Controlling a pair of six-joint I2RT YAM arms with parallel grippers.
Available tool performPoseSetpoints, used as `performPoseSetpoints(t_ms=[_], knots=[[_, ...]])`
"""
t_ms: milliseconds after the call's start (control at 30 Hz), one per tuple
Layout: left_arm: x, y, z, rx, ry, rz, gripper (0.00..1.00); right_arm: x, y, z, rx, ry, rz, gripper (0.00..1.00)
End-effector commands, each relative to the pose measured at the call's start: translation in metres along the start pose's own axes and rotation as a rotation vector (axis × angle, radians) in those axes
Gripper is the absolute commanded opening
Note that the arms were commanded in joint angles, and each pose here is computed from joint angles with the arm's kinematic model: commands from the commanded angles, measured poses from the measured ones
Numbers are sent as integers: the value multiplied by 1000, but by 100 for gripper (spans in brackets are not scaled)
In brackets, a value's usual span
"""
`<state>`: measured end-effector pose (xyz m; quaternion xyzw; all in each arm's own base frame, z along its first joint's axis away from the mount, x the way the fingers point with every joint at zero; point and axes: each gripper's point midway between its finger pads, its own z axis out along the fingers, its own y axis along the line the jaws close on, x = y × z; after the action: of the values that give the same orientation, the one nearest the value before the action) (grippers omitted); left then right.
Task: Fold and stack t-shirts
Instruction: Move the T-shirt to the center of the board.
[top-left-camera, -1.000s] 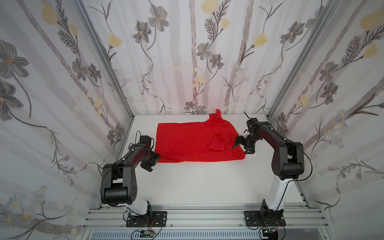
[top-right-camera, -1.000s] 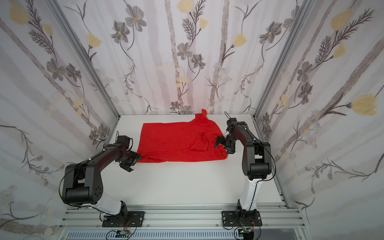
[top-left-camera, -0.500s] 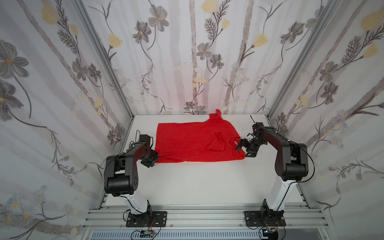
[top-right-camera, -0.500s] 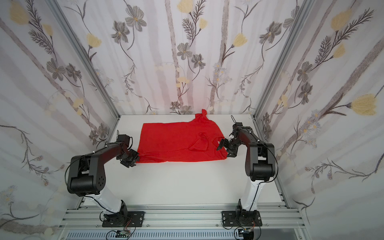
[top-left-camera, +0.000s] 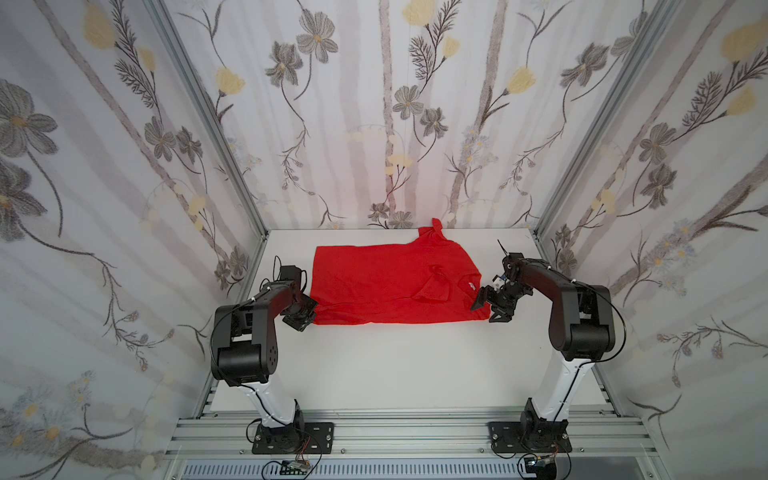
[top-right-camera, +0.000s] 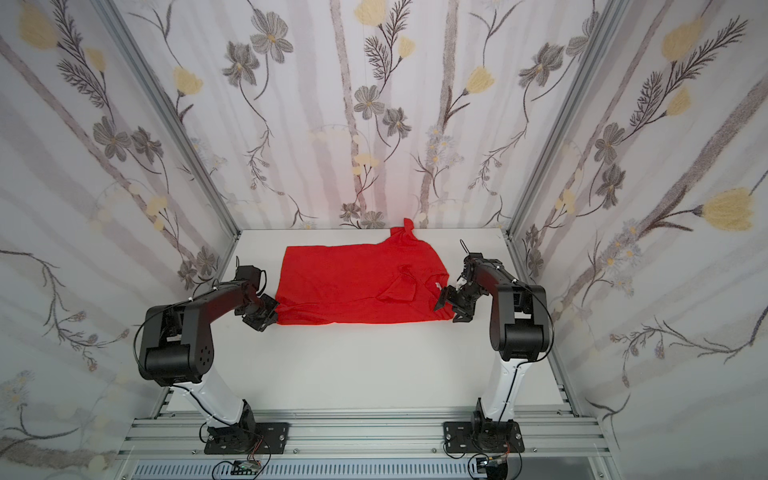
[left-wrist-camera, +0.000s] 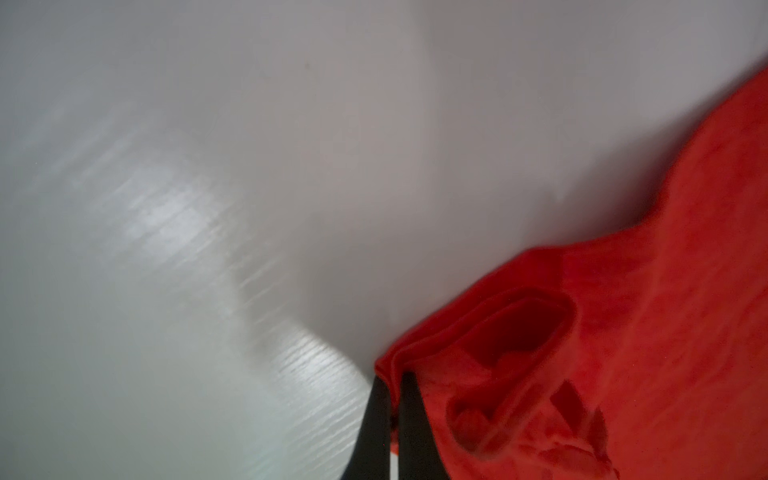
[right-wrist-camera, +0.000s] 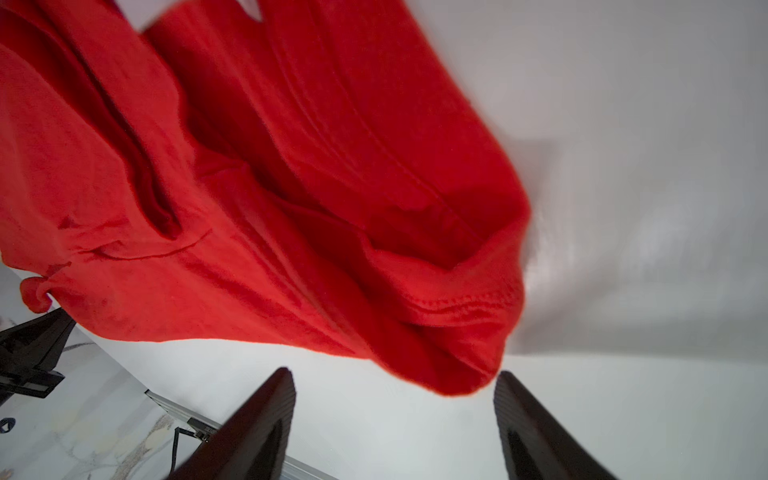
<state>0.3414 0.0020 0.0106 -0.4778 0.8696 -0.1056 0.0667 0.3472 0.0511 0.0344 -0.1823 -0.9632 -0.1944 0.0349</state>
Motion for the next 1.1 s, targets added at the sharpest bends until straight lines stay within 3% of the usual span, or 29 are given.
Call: performPoseSetpoints(t_ms=[0,200,267,433,600,667,900,1067], knots=[[3,22,7,-99,6,10,0,3,-9,1,36,5,-24,76],[3,24,8,-115,13,24,0,-6,-14,5,47,1,-21,71],[4,25,9,-119,18,27,0,-11,-13,11,44,1,-23,59],[5,26,10,-122,25,28,0,-14,-13,22,35,20,-14,48],[2,25,5,-131,12,37,0,-19,-11,18,41,1,-19,8],[-1,23,-4,-139,1,52,0,-25,-5,4,36,-41,-31,1],[-20,22,-57,-183,-124,117,0,-27,0,-56,99,-149,-42,0],[-14,28,-71,-187,-127,105,0,-14,-10,-64,136,-147,-23,0]])
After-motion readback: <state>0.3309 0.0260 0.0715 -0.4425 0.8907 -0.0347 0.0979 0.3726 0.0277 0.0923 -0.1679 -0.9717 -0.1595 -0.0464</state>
